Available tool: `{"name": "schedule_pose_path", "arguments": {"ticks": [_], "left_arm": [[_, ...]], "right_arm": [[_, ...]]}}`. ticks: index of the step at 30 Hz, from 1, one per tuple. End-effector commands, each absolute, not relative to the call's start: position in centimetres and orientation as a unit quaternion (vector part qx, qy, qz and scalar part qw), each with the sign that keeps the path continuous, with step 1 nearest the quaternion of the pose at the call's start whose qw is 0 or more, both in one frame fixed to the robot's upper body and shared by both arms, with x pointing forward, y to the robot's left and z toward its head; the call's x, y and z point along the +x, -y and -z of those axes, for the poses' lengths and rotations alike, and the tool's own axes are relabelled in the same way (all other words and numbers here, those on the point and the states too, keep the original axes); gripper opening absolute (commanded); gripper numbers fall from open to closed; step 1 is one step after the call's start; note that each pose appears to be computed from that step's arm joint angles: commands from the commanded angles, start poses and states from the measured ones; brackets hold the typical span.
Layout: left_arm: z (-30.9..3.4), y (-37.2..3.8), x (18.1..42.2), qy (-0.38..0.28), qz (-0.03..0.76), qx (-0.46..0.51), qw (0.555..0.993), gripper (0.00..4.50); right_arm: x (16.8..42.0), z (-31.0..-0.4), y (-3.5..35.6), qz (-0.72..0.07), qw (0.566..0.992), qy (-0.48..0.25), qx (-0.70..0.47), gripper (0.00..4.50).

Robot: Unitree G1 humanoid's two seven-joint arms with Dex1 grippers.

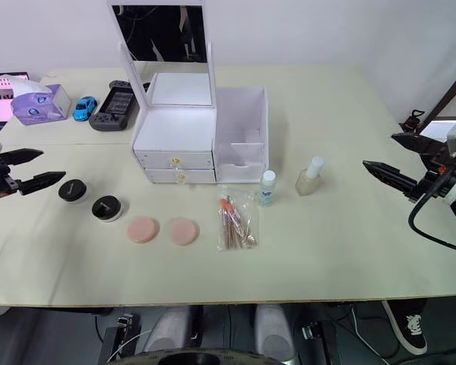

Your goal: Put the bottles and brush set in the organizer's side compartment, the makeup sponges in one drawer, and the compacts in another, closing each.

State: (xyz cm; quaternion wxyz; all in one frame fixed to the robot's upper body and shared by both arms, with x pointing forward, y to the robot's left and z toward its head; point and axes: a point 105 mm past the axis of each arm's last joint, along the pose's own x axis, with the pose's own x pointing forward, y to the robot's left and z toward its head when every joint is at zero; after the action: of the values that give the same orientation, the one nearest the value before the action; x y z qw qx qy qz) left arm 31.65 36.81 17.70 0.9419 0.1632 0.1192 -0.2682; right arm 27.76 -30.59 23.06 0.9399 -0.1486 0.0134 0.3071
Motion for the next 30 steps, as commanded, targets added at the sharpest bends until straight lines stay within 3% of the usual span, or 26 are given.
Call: {"name": "schedule_pose_path", "arguments": {"ticks": [1,12,15,18,22,26,30], "left_arm": [[-20.2,-37.3,31.4,-0.085,0.268,0.155,0.947,4.50],[-20.8,-37.8,31.8,-0.073,0.255,0.151,0.952,4.50],[-22.1,-36.2,32.5,-0.046,0.286,0.150,0.945,4.50],[-23.0,-33.4,32.2,-0.074,0.381,0.079,0.918,4.50],[-26.5,-27.8,31.4,-0.046,0.505,0.040,0.861,4.50],[-28.0,-21.2,30.3,-0.047,0.616,0.088,0.782,4.50],[-28.6,-16.1,29.9,-0.026,0.679,0.114,0.725,4.50]], "right_arm": [[27.8,-24.4,30.5,-0.308,0.937,0.007,-0.165,4.47],[28.2,-24.7,30.3,-0.303,0.938,0.014,-0.169,4.47],[28.0,-24.6,30.3,-0.299,0.939,0.005,-0.168,4.47],[27.8,-24.5,30.3,-0.292,0.942,-0.007,-0.162,4.47],[26.4,-23.6,29.4,-0.284,0.942,-0.045,-0.174,4.47],[24.4,-23.1,27.4,-0.286,0.942,-0.066,-0.163,4.47],[23.0,-22.8,26.2,-0.281,0.945,-0.066,-0.153,4.47]]}}
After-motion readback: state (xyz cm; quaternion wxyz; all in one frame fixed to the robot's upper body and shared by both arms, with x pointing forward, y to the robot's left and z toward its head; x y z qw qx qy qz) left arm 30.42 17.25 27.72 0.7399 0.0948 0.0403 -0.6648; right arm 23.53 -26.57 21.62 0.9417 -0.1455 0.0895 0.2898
